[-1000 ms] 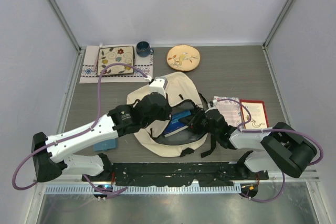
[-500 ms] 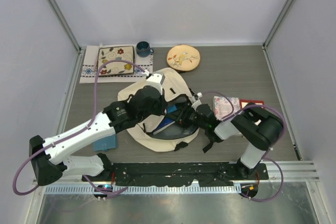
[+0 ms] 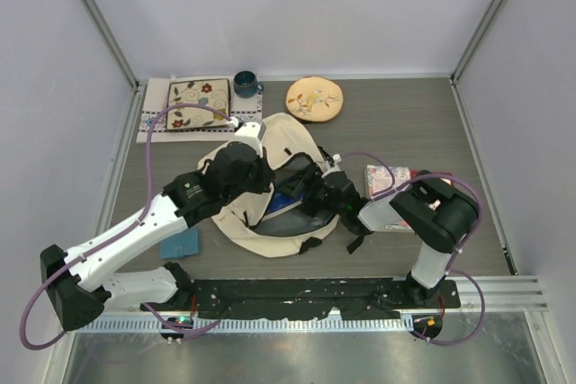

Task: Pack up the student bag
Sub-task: Place the book in the student bag.

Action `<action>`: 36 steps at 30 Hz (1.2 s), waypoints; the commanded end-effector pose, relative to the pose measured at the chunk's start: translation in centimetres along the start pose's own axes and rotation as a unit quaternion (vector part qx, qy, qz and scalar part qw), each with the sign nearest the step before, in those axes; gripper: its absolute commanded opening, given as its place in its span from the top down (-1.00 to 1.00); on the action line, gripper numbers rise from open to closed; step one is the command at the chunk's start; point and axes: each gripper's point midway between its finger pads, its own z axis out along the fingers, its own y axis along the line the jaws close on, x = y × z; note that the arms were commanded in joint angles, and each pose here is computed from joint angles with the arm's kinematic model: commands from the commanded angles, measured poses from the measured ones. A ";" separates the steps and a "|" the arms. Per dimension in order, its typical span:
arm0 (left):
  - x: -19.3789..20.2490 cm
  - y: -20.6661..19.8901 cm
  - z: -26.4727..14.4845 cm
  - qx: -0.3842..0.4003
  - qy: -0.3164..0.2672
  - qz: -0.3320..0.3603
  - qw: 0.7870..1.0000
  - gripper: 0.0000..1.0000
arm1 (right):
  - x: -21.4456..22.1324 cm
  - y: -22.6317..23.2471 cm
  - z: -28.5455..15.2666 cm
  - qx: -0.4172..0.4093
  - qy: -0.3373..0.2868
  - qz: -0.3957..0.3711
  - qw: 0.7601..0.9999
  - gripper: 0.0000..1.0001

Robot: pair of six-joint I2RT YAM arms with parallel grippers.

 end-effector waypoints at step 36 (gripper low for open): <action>-3.0 -5.9 -0.3 0.146 -0.020 -0.073 0.986 -0.65 | -15.6 -4.7 -23.5 0.330 -0.257 -0.125 0.900 -0.93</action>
